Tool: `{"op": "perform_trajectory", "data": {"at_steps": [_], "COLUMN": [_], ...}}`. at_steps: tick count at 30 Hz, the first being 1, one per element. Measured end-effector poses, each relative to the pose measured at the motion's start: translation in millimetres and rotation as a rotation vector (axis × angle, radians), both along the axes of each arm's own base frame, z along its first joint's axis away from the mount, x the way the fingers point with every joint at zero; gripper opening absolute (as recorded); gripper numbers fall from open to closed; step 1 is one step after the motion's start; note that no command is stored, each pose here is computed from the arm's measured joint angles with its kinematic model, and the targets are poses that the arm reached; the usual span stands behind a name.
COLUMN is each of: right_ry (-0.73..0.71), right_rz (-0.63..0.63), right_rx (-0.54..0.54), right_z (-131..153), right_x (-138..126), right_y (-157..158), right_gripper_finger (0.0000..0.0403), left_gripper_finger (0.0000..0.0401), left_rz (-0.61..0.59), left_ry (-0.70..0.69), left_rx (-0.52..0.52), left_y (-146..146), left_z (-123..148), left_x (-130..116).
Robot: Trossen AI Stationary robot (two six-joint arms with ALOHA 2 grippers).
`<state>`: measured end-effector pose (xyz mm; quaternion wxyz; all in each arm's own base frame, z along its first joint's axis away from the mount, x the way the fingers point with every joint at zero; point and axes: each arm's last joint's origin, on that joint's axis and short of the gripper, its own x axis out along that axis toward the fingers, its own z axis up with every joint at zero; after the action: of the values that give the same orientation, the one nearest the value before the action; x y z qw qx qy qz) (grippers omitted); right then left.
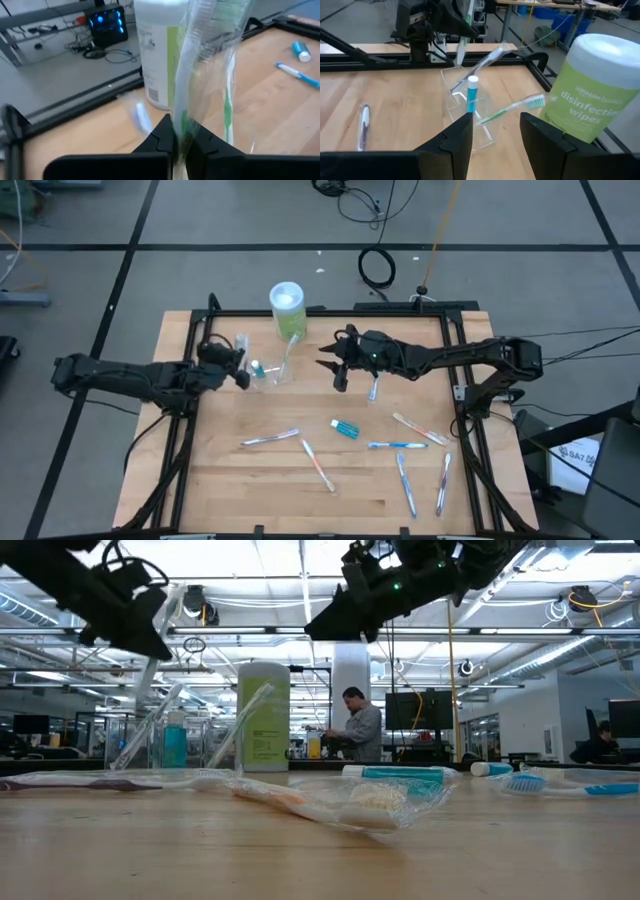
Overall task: Pick & Place toothbrushing station
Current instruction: Put the green toothbrush into the transparent organizer
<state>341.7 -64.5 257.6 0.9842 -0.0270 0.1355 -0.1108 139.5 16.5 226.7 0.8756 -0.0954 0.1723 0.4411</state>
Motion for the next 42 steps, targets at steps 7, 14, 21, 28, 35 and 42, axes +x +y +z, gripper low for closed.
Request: {"op": "perform_trajectory", "data": {"at_steps": [7, 14, 21, 28, 35, 42], "right_ry": [-0.019, -0.047, -0.073, -0.084, -0.084, -0.084], "right_rz": [0.0, 0.0, -0.002, -0.002, -0.001, -0.001], "right_rx": [-0.003, -0.009, -0.013, -0.015, -0.015, -0.015], "right_z": [1.9, 4.6, 7.1, 8.1, 8.1, 8.1], "right_x": [0.4, 1.0, 1.4, 1.6, 1.6, 1.6], "right_y": [-0.1, -0.2, -0.8, -0.8, -0.8, -0.8], "right_gripper_finger": [0.0154, 0.0157, 0.0157, 0.0157, 0.0157, 0.0157], "left_gripper_finger": [0.0008, 0.002, 0.0015, 0.0079, 0.0104, 0.0074], "left_rz": [0.051, 0.094, 0.108, 0.043, 0.053, 0.084], "left_ry": [-0.08, -0.127, -0.086, -0.064, -0.072, -0.057], "left_rx": [-0.104, -0.209, -0.217, -0.292, -0.292, -0.215], "left_y": [-0.1, -0.6, -0.5, -2.6, -2.5, -0.8], "left_z": [-22.8, -41.5, -59.1, -63.0, -63.0, -61.8], "left_x": [-2.2, -6.4, -11.7, -11.3, -11.5, -12.3]}}
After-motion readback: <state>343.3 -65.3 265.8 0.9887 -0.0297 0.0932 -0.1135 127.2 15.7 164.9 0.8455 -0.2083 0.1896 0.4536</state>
